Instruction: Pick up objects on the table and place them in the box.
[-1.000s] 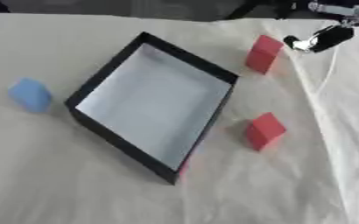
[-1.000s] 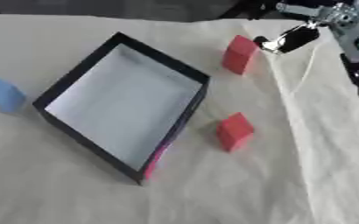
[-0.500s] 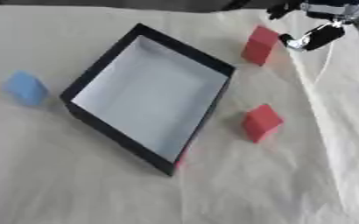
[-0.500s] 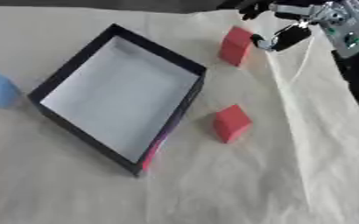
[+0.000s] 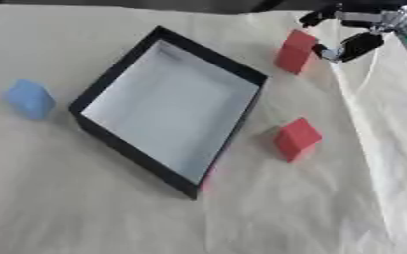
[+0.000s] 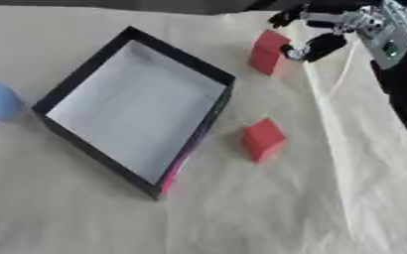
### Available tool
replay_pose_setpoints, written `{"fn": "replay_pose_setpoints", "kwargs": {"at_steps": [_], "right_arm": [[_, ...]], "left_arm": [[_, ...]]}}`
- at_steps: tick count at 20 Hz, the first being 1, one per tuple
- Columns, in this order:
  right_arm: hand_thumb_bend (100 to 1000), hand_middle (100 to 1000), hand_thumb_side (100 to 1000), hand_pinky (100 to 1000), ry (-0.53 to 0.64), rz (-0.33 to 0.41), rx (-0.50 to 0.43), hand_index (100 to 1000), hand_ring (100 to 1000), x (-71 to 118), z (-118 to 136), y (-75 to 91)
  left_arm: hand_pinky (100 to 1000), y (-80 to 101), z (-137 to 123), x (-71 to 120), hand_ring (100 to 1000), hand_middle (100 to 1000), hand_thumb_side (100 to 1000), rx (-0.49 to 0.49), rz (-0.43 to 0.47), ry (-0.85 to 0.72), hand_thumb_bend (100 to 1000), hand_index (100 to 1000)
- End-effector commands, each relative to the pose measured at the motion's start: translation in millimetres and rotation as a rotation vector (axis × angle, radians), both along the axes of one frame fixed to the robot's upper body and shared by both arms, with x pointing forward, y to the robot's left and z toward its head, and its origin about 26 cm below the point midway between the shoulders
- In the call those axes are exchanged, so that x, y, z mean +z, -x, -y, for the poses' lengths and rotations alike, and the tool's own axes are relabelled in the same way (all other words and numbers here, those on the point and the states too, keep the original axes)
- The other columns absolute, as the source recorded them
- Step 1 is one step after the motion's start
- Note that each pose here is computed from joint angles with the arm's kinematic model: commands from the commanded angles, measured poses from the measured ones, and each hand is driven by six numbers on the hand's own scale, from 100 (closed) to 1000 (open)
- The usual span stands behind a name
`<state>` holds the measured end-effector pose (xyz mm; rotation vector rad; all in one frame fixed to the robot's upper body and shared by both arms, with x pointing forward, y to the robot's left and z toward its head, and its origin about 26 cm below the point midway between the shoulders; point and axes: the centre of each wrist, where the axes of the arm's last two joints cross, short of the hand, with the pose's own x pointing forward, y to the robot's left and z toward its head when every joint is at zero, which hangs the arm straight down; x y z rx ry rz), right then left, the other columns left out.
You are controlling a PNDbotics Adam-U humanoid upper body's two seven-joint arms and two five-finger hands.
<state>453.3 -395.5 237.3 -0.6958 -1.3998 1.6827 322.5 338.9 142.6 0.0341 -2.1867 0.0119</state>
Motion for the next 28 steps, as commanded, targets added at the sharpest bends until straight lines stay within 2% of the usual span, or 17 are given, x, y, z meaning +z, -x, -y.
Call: {"fn": "replay_pose_setpoints", "kwargs": {"at_steps": [1, 4, 5, 8, 11, 13, 19, 23, 28], "right_arm": [[100, 886, 426, 1000, 0.011, 0.039, -0.034, 998, 930, 15.1, 1.6, -0.1], [100, 890, 424, 1000, -0.011, 0.067, -0.050, 1000, 929, 18.1, -1.9, -0.7], [100, 892, 470, 1000, -0.020, 0.076, -0.056, 1000, 929, 19.1, -3.1, -0.8], [100, 891, 516, 1000, -0.051, 0.083, -0.077, 1000, 927, 19.1, -6.5, -1.7], [100, 897, 640, 1000, -0.058, 0.061, -0.098, 1000, 934, 17.0, -9.1, -2.3], [100, 899, 692, 1000, -0.059, 0.040, -0.110, 1000, 935, 15.4, -10.0, -2.6], [100, 899, 794, 1000, -0.066, -0.010, -0.136, 1000, 937, 13.4, -10.3, -2.0], [100, 901, 807, 1000, -0.050, -0.041, -0.144, 1000, 941, 12.0, -8.9, 1.1], [100, 901, 721, 1000, -0.033, -0.013, -0.160, 1000, 945, 15.6, -8.9, 3.7]], "left_arm": [[838, -0.2, -2.4, 11.4, 852, 801, 729, -0.008, 0.026, -0.031, 105, 796], [838, -0.4, -2.1, 11.2, 853, 799, 730, -0.010, 0.024, -0.032, 105, 794], [838, -0.4, -2.2, 11.0, 853, 799, 731, -0.010, 0.023, -0.033, 105, 793], [838, -0.5, -2.1, 10.7, 853, 799, 731, -0.011, 0.021, -0.034, 106, 793], [838, -0.7, -1.9, 11.0, 853, 797, 730, -0.011, 0.022, -0.033, 106, 791], [838, -0.9, -1.4, 11.2, 853, 797, 730, -0.013, 0.023, -0.032, 107, 791], [839, -1.0, -1.8, 10.8, 854, 796, 732, -0.013, 0.019, -0.033, 108, 788], [839, -1.1, -1.9, 10.8, 854, 795, 730, -0.013, 0.018, -0.034, 108, 786], [839, -1.2, -1.8, 10.8, 854, 794, 730, -0.014, 0.017, -0.036, 108, 782]]}}
